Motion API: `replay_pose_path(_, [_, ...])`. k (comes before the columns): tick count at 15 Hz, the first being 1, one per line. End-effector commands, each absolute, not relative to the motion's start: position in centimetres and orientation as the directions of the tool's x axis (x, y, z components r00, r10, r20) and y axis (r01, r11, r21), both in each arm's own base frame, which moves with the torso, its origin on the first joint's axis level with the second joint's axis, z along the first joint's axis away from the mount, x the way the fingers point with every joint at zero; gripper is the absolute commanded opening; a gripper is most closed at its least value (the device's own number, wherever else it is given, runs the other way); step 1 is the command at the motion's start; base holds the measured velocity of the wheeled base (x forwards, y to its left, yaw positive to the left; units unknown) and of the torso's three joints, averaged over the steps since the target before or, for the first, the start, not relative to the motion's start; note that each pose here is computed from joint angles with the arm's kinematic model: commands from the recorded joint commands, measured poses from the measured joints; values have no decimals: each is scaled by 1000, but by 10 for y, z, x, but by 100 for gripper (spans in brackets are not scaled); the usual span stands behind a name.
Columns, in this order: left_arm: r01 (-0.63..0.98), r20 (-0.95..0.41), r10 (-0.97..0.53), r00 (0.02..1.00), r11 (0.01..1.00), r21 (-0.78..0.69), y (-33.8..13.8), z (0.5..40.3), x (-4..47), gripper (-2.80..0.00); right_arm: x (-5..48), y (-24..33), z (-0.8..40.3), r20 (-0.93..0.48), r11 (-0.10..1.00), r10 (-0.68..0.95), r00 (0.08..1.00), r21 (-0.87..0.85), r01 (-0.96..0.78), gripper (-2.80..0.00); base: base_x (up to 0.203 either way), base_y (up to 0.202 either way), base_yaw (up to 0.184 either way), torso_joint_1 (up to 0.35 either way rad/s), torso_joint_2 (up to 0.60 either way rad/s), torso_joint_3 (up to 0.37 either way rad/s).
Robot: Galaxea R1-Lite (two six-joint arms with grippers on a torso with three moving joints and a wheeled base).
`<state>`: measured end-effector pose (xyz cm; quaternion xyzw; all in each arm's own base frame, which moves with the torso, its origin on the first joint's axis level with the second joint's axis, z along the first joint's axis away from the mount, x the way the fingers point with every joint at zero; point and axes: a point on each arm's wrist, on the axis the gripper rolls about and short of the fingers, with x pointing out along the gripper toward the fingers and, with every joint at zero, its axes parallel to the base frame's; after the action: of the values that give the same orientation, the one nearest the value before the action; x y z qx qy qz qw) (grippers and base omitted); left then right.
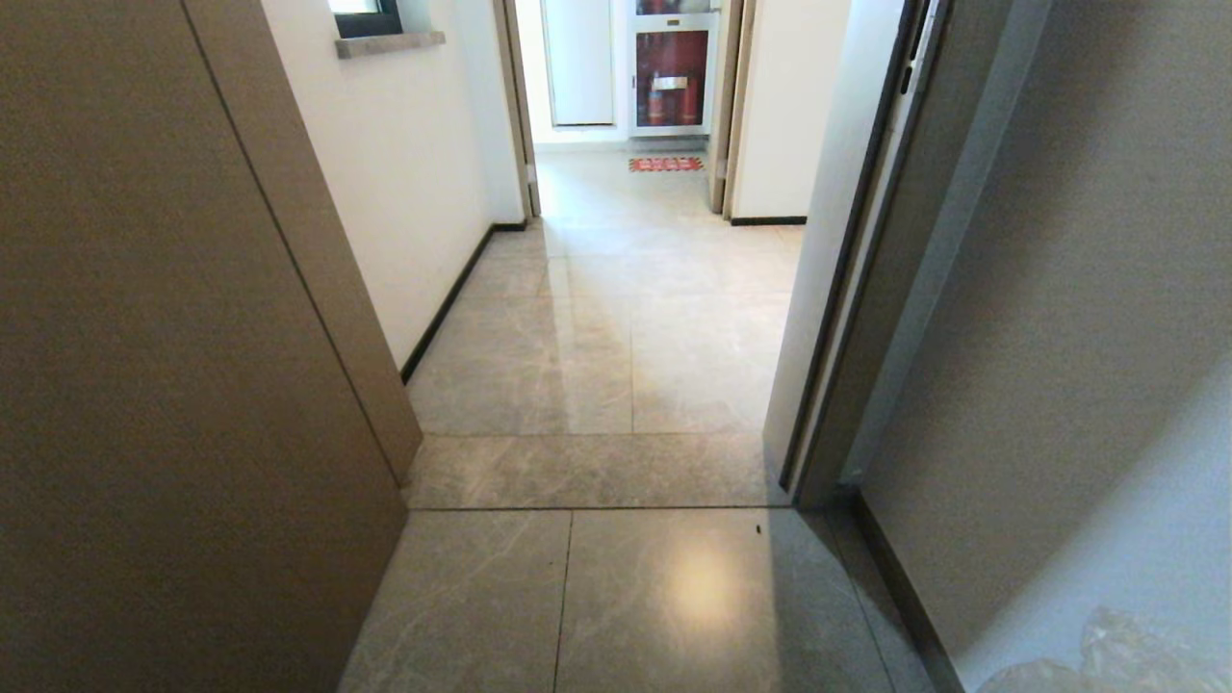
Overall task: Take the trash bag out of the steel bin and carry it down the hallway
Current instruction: Put the trash bag at the door
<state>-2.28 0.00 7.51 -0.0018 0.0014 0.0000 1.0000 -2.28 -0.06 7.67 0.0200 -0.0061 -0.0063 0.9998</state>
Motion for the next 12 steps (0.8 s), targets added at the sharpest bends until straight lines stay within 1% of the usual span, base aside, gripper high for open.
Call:
replay_pose_path(1, [0,-3,0,1000,1000,-3,0,75,-23,-280,-23,-1,76,9,999,-12,1000,40,12,-280,193,0,1,-2,2,6])
replay_pose_path(12, [0,-3,0,1000,1000,-3,0,75,-23,-280,-23,-1,76,9,999,-12,1000,40,12,-280,192,0,1,3,2,2])
